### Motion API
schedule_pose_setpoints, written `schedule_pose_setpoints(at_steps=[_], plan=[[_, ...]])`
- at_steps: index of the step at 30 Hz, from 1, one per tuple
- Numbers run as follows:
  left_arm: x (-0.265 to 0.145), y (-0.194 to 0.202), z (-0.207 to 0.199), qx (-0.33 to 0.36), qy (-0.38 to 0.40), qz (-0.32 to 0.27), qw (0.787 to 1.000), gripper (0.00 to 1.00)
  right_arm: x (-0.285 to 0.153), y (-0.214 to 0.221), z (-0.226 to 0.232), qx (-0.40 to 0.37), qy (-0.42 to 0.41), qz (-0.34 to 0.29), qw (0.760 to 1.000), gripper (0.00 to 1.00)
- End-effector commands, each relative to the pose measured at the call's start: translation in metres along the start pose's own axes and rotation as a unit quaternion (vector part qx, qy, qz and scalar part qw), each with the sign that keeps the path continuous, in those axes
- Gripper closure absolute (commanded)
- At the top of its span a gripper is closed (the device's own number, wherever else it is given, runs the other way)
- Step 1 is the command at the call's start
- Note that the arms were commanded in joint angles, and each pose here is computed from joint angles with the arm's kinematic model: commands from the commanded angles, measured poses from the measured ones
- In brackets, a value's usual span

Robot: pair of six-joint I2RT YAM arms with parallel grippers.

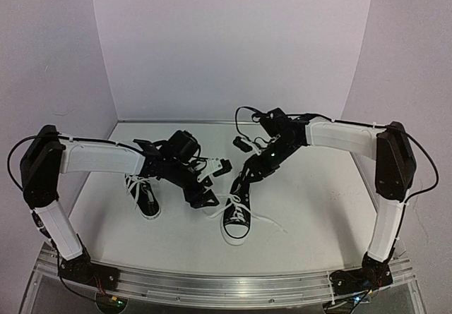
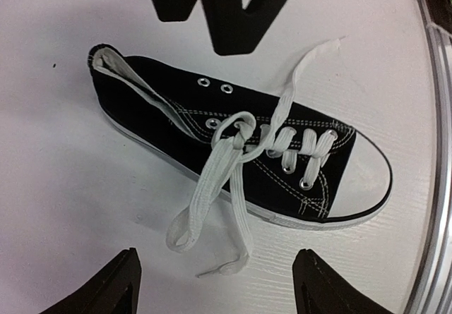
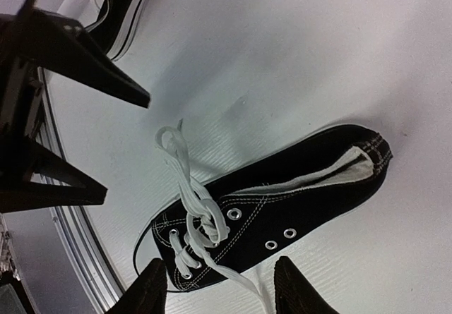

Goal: Tie the shoes

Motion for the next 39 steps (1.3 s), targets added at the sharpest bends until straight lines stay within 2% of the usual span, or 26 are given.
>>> schedule_pose_setpoints(at_steps=[1,6,14,32,39], plan=[[0.002,-0.026,0.013,0.044,0.012,-0.040,0.998,0.28,0.011,-0.006,0.004,-0.013,-0.031,0.005,0.999,0.58],[0.010,-0.031,0.018,0.056,0.020,-0.051,0.997,0.32,0.025,-0.002,0.001,-0.007,-0.045,0.017,0.999,0.66],[0.016,-0.029,0.019,0.063,0.030,-0.052,0.996,0.37,0.041,0.003,0.000,-0.004,-0.057,0.032,0.998,0.71],[0.023,-0.025,0.012,0.057,0.060,-0.051,0.995,0.57,0.065,0.012,-0.002,-0.004,-0.023,0.069,0.997,0.87],[0.023,-0.024,0.012,0.054,0.062,-0.048,0.995,0.71,0.065,0.012,-0.003,0.003,-0.011,0.071,0.997,1.00]])
Point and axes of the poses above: each gripper's point midway between its finger pads, its own x axis out along the fingers, its own z axis along the line the jaws close on, y = z × x, the point moved 3 cm from there along -x, back along the fingers, and after that the axes turned 5 degrees about -x, right-handed, at the moved point
